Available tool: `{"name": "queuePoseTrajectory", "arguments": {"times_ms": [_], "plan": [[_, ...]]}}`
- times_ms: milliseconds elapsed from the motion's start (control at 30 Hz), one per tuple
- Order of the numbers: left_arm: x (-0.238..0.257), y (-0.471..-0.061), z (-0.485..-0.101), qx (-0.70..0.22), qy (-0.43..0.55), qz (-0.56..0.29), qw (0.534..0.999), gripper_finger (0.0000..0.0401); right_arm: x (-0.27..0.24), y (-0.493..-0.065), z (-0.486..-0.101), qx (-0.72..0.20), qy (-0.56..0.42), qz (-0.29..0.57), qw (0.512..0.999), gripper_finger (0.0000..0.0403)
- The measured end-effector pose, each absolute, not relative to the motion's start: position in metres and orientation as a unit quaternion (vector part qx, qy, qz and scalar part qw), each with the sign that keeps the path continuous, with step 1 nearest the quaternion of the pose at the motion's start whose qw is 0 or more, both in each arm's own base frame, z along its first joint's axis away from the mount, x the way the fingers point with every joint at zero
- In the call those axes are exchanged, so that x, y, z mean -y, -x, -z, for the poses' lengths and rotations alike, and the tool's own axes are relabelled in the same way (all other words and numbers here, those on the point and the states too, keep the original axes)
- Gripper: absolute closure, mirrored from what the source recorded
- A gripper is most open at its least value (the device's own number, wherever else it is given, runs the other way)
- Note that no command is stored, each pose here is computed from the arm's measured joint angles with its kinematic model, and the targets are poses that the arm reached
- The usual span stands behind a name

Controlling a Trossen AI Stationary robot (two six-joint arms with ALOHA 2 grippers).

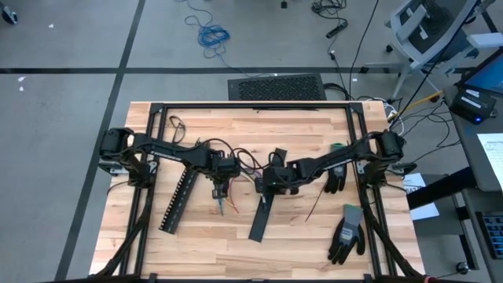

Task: Ziptie cables
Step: Wrap the black zip tie around the cables

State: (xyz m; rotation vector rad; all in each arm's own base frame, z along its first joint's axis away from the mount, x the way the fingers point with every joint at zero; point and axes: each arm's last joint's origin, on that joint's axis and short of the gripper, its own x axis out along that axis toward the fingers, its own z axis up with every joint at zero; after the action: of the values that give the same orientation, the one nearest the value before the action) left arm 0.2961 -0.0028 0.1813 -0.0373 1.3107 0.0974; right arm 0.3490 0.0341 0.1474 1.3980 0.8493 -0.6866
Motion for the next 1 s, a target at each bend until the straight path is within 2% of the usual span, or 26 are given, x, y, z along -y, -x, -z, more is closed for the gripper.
{"name": "queuePoseTrajectory", "arguments": {"times_ms": [200,467,800,1000], "plan": [[0.003,-0.296,-0.181,-0.609,0.017,-0.044,0.792,0.0401,-0.033,-0.344,-0.15,-0.373,-0.613,0.319,0.619,0.0287],[0.003,-0.296,-0.181,-0.609,0.017,-0.044,0.792,0.0401,-0.044,-0.34,-0.148,-0.385,-0.626,0.336,0.59,0.0319],[0.003,-0.296,-0.181,-0.609,0.004,-0.034,0.793,0.0401,-0.031,-0.337,-0.144,-0.302,-0.637,0.432,0.562,0.0325],[0.003,-0.296,-0.181,-0.609,0.004,-0.034,0.793,0.0401,-0.028,-0.335,-0.143,-0.293,-0.643,0.455,0.543,0.0325]]}}
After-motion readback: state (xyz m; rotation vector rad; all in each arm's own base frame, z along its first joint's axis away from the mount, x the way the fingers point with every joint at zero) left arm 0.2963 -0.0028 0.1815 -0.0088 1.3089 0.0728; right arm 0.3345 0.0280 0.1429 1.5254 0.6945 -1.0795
